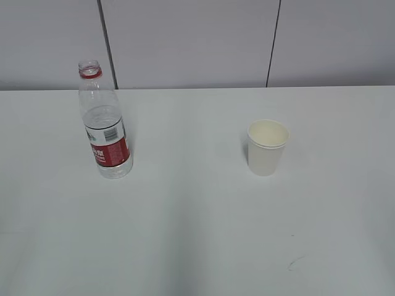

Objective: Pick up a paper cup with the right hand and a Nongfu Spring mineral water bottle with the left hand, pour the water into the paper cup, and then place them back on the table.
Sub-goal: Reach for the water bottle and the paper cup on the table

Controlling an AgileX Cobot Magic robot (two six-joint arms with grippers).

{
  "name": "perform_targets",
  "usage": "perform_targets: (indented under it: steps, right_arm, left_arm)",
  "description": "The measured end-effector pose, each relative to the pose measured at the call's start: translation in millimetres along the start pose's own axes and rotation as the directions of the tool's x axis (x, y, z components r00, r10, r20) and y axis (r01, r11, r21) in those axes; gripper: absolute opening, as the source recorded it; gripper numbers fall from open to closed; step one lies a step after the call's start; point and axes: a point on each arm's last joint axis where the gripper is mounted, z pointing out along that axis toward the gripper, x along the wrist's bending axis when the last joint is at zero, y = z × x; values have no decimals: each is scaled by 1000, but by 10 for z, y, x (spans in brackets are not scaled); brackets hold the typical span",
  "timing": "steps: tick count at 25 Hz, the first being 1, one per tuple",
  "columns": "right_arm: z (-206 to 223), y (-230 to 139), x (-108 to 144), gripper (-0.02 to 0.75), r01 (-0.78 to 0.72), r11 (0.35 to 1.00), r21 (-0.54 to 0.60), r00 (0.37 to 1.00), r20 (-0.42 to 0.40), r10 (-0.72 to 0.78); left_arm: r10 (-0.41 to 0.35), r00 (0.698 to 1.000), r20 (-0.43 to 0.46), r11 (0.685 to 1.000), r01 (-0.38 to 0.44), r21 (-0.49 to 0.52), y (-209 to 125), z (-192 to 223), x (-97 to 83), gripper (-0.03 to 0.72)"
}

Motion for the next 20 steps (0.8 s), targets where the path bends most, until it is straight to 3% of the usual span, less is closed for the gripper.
perform_targets:
  steps: [8, 11, 14, 20]
  right_arm:
    - [0, 2, 0, 517, 0, 1000, -2, 1000, 0, 0]
    - [-44, 64, -5, 517, -1, 999, -54, 1000, 1, 1]
    - [-105, 250, -15, 517, -1, 990, -142, 1000, 2, 2]
    - [180, 751, -6, 517, 12, 984, -178, 1000, -5, -13]
  left_arm:
    - [0, 1000, 0, 1000, 0, 0, 0, 0, 0, 562]
    - [0, 1000, 0, 1000, 0, 0, 0, 0, 0, 562]
    - [0, 1000, 0, 1000, 0, 0, 0, 0, 0, 562]
    - [-3, 1000, 5, 1000, 3, -1, 1, 0, -5, 562]
